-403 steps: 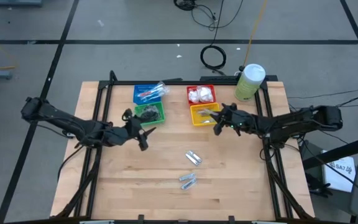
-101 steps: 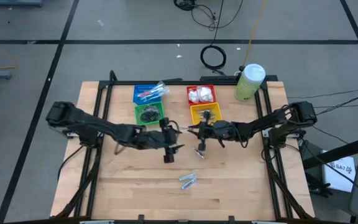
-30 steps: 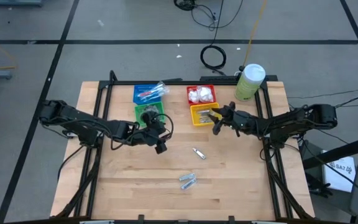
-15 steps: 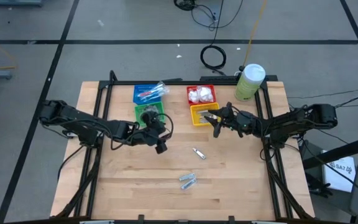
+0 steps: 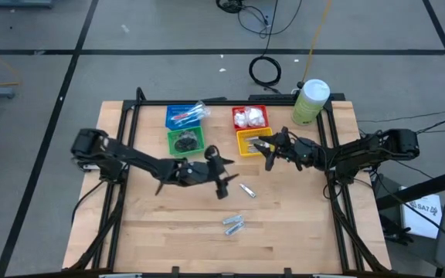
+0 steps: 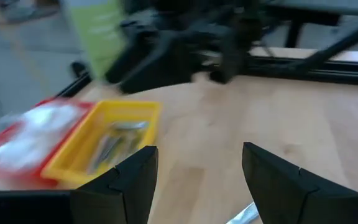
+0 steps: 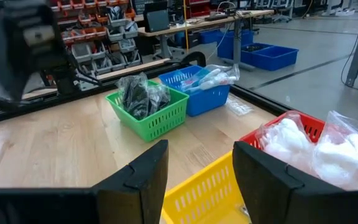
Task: Pick & Place Travel size toiletries
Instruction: Put the nail cutter into the yellow bin
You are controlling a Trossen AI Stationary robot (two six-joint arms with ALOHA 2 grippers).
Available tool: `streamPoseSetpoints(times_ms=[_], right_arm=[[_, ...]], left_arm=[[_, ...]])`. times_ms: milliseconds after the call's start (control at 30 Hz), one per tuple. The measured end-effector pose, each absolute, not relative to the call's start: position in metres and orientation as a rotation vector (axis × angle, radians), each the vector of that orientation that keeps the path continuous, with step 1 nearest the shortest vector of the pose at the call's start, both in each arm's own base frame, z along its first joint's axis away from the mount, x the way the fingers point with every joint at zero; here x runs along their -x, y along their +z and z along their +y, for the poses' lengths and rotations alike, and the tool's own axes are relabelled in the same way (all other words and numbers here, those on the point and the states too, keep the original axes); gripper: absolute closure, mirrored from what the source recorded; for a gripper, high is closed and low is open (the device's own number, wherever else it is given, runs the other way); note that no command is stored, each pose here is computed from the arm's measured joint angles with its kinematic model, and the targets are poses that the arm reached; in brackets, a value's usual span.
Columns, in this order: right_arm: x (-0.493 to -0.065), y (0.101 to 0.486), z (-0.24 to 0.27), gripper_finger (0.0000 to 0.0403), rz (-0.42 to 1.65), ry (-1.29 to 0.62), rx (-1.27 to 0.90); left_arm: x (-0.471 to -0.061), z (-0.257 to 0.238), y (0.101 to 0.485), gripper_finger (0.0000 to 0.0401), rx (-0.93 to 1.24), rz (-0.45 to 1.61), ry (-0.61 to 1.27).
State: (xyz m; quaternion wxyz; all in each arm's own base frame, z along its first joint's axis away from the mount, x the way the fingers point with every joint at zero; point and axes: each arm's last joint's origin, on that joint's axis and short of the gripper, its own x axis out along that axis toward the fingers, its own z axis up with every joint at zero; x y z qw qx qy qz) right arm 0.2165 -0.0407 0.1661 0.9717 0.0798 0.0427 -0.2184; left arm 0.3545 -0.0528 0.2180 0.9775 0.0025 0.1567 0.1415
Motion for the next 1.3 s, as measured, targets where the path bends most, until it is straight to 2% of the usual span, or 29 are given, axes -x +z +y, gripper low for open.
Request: streamPoseSetpoints(times_ms=[300, 567, 900, 1300], right_arm=[[-0.217, 0.167, -0.040, 0.0232, 0.078, -0.437, -0.161], [-0.217, 0.168, -0.040, 0.0232, 0.070, -0.409, -0.164], [-0.217, 0.168, -0.039, 0.0232, 0.063, -0.385, -0.166], [-0.217, 0.168, -0.038, 0.0232, 0.065, -0.360, -0.167]], left_arm=[[-0.382, -0.061, 0.157, 0.0174, -0.046, 0.334, 0.050], [-0.395, -0.057, 0.102, 0.0174, -0.134, 0.401, -0.031], [-0.418, -0.049, 0.101, 0.0174, -0.129, 0.383, -0.077], [-0.424, -0.037, 0.099, 0.0174, -0.140, 0.552, -0.146]])
